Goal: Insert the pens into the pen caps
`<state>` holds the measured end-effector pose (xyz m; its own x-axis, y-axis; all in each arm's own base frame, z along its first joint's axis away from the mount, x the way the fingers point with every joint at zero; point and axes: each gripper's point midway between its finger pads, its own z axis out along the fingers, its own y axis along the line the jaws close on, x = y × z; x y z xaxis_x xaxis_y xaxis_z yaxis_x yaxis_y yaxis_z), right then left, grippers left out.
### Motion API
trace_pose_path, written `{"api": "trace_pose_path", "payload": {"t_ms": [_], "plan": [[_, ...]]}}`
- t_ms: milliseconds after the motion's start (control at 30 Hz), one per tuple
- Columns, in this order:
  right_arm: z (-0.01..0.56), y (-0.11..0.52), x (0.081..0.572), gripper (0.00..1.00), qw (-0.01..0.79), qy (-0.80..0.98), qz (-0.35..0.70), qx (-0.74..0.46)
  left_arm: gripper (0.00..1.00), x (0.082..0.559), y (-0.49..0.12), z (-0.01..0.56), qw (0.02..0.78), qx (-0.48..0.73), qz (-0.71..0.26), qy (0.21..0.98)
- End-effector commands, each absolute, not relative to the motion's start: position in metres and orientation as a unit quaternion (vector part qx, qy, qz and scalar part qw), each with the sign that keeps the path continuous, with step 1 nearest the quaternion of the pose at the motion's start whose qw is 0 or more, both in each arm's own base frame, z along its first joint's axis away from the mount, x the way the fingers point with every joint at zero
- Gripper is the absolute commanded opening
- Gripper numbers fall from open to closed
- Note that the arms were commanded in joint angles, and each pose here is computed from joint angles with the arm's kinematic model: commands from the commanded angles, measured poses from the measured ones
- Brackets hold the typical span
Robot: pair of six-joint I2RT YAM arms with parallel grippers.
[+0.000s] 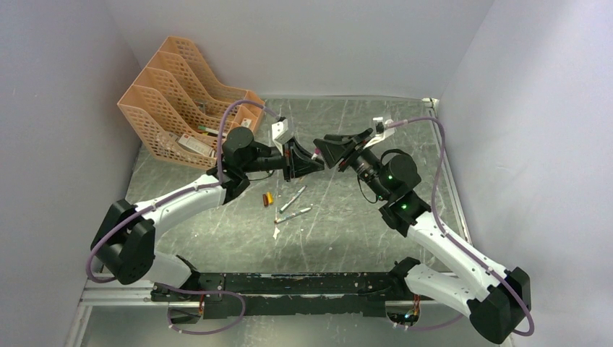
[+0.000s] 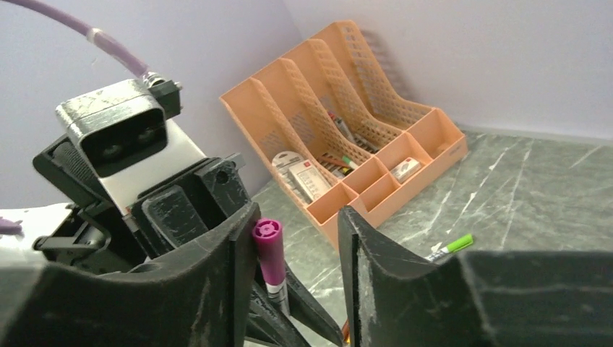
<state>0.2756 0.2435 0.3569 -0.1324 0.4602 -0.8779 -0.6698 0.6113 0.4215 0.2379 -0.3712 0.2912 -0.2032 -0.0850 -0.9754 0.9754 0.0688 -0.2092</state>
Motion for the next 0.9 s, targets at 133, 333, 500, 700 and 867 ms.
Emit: {"api": "trace_pose_path", "payload": {"t_ms": [133, 333, 500, 700, 867], "plan": [[0.367, 0.253, 0.272, 0.21, 0.648, 0.607, 0.448, -0.105, 0.07, 0.232, -0.368, 0.306, 0.5, 0.443, -0.529, 0.524], [0.356, 0.255, 0.272, 0.0, 0.635, 0.62, 0.447, -0.107, 0.07, 0.242, -0.369, 0.315, 0.512, 0.422, -0.527, 0.531], [0.341, 0.259, 0.265, 0.0, 0.611, 0.634, 0.462, -0.109, 0.07, 0.248, -0.373, 0.35, 0.538, 0.415, -0.529, 0.508], [0.319, 0.26, 0.253, 0.0, 0.581, 0.644, 0.488, -0.1, 0.07, 0.255, -0.374, 0.39, 0.574, 0.403, -0.527, 0.481], [0.302, 0.268, 0.245, 0.0, 0.549, 0.655, 0.507, -0.111, 0.07, 0.255, -0.378, 0.411, 0.581, 0.412, -0.53, 0.46]]}}
